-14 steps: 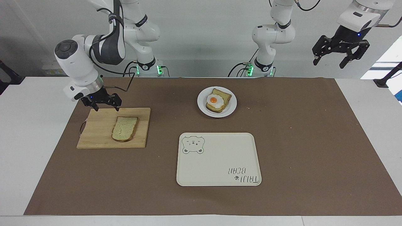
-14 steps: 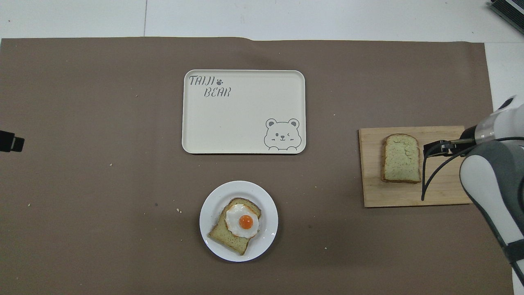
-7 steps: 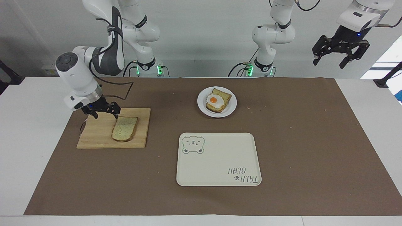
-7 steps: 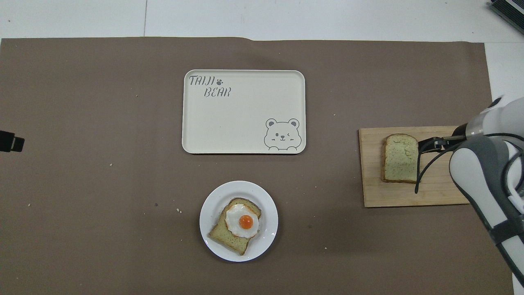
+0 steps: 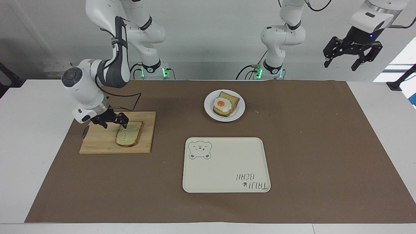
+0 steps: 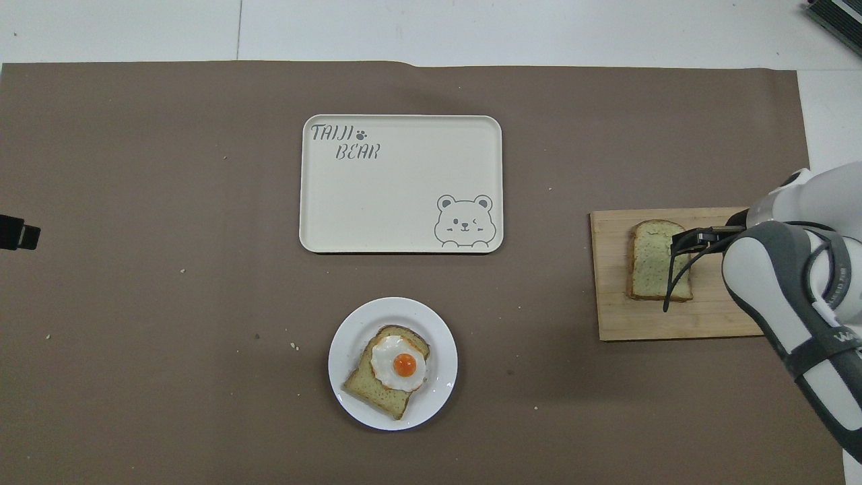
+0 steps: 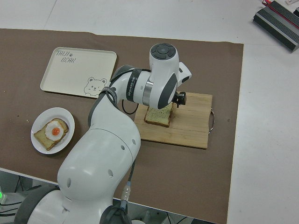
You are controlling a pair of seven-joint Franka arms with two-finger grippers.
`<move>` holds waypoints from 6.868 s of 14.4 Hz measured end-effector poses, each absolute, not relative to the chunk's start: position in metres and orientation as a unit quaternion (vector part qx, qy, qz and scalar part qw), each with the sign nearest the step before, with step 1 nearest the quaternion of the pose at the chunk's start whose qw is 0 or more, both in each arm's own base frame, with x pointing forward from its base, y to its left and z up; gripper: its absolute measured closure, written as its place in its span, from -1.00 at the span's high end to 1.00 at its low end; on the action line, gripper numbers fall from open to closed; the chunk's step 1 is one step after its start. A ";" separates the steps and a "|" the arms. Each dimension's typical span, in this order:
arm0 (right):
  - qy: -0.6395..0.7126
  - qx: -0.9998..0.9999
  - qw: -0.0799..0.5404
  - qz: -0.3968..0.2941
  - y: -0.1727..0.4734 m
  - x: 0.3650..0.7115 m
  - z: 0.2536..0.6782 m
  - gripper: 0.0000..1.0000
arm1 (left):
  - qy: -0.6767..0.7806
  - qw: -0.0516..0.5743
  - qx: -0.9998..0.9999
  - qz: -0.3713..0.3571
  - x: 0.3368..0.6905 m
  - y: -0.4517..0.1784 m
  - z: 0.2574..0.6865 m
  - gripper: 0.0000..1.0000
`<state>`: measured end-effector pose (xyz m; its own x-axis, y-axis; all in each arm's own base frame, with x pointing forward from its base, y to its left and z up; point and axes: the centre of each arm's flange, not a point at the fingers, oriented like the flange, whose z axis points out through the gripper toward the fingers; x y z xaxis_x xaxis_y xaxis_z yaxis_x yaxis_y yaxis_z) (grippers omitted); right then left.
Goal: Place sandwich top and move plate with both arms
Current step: 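Reach the right gripper down to the bread slice on the board, then close the right gripper on the bread slice and lift it, then carry the bread slice with the right gripper over the egg toast, then lower the bread onto the egg toast and open the right gripper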
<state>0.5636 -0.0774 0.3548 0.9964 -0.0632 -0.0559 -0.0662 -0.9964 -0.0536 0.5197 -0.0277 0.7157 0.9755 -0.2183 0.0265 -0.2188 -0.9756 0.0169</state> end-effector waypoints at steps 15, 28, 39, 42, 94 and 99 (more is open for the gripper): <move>-0.005 -0.999 0.035 0.039 -0.075 0.574 0.321 1.00 | -0.110 0.010 0.994 0.012 0.520 -0.028 0.716 1.00; 0.011 -0.997 0.055 0.054 -0.074 0.564 0.309 0.52 | -0.110 0.010 0.994 0.012 0.520 -0.028 0.716 1.00; 0.021 -0.997 0.055 0.046 -0.080 0.563 0.317 -0.92 | -0.110 0.010 0.994 0.012 0.520 -0.028 0.716 1.00; 0.026 -0.997 0.055 0.047 -0.080 0.563 0.317 -0.92 | -0.110 0.010 0.994 0.012 0.520 -0.028 0.716 1.00; 0.009 -0.976 0.188 0.108 0.384 0.424 0.384 -0.92 | -0.110 0.010 0.994 0.012 0.520 -0.028 0.716 1.00; -0.022 -0.977 0.181 0.107 0.375 0.417 0.364 -0.92 | -0.110 0.010 0.994 0.012 0.520 -0.028 0.716 1.00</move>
